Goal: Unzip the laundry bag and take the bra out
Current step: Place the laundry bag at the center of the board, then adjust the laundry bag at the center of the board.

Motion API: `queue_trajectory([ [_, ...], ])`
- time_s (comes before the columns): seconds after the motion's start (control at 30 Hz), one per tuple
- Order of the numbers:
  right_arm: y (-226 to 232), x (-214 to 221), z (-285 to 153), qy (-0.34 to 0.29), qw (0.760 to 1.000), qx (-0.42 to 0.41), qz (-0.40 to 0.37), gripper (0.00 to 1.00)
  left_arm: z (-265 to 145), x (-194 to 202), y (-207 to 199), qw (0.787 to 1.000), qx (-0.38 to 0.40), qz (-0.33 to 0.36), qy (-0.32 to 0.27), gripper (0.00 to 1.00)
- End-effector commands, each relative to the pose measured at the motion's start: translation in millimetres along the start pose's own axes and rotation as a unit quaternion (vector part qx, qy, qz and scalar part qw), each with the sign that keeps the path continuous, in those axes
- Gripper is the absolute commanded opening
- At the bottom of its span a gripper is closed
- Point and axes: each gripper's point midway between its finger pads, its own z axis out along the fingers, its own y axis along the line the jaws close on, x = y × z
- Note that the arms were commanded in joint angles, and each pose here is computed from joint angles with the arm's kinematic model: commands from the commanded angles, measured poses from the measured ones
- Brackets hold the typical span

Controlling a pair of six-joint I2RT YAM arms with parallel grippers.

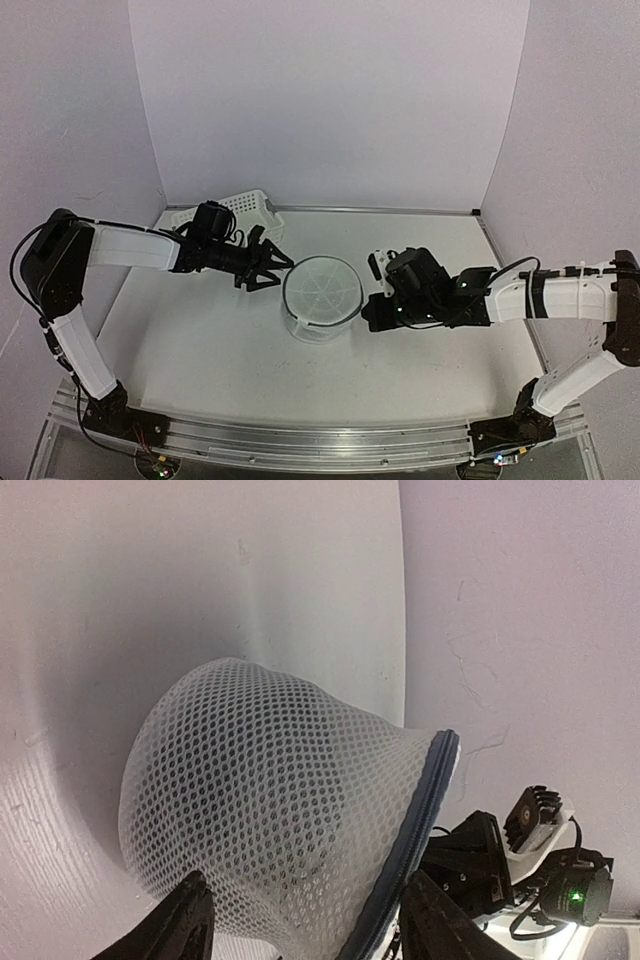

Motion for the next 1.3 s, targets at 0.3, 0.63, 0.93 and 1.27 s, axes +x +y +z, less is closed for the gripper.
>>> queue_trajectory([
  [0.3, 61.1, -36.3, 14.6, -0.014, 0.995, -0.079, 0.055, 0.0, -59.0, 17.0, -20.4, 0.996, -0.051, 0.035, -0.061, 0.75],
  [0.63, 90.1, -38.0, 39.6, 0.018, 0.989, -0.121, 0.083, 0.0, -60.2, 57.7, -7.7, 0.999, -0.031, -0.021, -0.019, 0.8],
  [0.93, 111.4, -42.7, 46.6, 0.025, 0.986, -0.146, 0.072, 0.0, -32.0, 73.2, -13.8, 0.999, 0.002, -0.039, 0.012, 0.8],
  [1.27, 130.1, -44.4, 48.9, 0.031, 0.985, -0.164, 0.048, 0.0, -7.1, 71.1, -16.3, 0.999, 0.001, -0.046, 0.018, 0.79],
])
